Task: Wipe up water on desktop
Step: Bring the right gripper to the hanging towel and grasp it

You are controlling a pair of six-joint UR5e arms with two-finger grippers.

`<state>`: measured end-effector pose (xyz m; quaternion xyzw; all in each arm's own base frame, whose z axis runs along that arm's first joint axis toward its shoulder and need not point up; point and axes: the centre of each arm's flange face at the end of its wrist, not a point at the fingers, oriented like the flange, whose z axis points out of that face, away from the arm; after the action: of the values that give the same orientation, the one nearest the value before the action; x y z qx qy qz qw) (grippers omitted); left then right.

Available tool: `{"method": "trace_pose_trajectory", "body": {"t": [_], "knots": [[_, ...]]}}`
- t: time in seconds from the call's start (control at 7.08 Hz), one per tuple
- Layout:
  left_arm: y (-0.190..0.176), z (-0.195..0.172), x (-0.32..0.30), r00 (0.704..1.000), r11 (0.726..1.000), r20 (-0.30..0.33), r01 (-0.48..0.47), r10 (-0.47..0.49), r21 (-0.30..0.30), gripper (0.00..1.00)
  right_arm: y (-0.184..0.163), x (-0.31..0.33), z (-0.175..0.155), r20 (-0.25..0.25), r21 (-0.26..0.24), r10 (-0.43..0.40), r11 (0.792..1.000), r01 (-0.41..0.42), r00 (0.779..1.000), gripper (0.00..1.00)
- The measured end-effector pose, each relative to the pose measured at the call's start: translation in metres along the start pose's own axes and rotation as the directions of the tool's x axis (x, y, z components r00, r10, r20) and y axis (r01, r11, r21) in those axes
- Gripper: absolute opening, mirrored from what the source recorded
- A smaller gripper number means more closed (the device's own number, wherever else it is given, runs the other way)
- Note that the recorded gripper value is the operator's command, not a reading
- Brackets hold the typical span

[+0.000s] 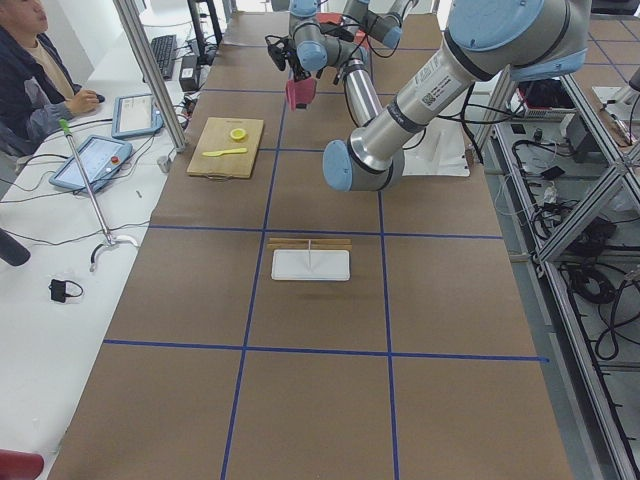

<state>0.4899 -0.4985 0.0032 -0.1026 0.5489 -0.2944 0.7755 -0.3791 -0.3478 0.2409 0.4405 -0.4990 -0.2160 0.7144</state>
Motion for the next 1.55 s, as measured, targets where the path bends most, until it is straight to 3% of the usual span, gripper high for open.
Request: {"method": "trace_pose_trajectory", "body": {"t": [0.42, 0.99, 1.55], "knots": [[0.003, 0.0, -0.004, 0.999, 0.998, 0.023, 0.045, -0.044, -0.039, 0.0, 0.005, -0.015, 0.006, -0.067, 0.047, -0.005, 0.999, 0.008, 0.998, 0.93], [0.015, -0.004, -0.005, 0.989, 0.986, 0.01, 0.15, -0.149, -0.075, 0.0, -0.001, -0.027, 0.01, -0.085, 0.085, -0.004, 0.996, 0.011, 0.996, 0.89], [0.028, -0.011, -0.023, 0.987, 0.982, 0.002, 0.157, -0.158, -0.104, 0.0, -0.002, -0.028, 0.01, -0.096, 0.099, -0.003, 0.995, 0.012, 0.995, 0.89]]}}
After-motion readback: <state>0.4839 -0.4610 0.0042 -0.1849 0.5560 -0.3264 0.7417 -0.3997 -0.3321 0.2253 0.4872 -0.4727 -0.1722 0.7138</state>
